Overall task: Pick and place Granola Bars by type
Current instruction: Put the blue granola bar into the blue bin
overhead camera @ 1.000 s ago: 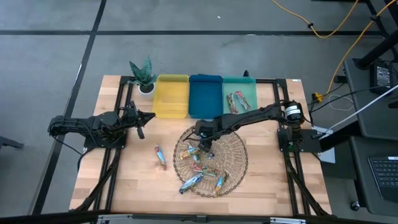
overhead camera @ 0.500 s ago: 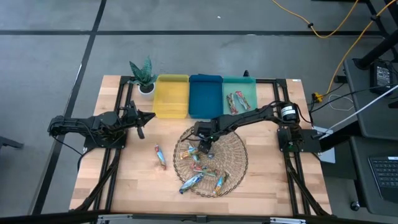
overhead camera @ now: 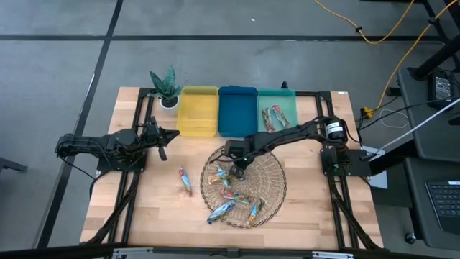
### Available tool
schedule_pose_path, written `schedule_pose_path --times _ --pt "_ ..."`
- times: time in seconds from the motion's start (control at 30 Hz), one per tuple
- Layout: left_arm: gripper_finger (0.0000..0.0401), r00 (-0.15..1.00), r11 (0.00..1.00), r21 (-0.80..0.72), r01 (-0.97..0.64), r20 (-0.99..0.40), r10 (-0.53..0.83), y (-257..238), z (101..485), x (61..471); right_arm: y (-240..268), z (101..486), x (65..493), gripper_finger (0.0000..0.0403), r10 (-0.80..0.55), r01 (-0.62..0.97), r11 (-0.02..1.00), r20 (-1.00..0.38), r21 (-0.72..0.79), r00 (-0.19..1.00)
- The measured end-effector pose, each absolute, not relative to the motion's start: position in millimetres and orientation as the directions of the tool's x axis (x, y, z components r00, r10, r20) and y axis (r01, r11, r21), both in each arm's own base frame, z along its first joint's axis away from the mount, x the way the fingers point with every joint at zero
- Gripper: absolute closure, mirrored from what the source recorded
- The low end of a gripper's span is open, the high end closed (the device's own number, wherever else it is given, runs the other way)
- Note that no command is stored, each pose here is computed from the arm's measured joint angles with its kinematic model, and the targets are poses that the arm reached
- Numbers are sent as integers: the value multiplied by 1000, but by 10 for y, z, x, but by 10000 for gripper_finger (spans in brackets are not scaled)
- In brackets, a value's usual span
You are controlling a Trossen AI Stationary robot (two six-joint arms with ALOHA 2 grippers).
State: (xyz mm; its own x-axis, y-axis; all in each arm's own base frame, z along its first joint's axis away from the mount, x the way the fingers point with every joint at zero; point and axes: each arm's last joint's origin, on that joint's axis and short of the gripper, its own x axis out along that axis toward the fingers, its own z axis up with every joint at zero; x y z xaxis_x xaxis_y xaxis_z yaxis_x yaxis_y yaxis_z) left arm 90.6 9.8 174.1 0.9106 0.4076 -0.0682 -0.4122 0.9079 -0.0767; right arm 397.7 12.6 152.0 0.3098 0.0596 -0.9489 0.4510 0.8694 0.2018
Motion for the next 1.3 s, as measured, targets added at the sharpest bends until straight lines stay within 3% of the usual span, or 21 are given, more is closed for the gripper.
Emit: schedule_pose_path --times 0.43,0.93,1.3 --pt "385 911 908 -77 -412 -68 407 98 1741 906 108 2113 3683 348 20 464 869 -947 174 319" --pt "385 911 908 -77 -412 -68 408 98 1743 906 -74 3166 3117 350 -71 421 879 -812 224 579" --pt "385 911 908 -77 -412 -68 407 98 1741 906 -426 3613 2724 350 -124 386 897 -715 216 688"
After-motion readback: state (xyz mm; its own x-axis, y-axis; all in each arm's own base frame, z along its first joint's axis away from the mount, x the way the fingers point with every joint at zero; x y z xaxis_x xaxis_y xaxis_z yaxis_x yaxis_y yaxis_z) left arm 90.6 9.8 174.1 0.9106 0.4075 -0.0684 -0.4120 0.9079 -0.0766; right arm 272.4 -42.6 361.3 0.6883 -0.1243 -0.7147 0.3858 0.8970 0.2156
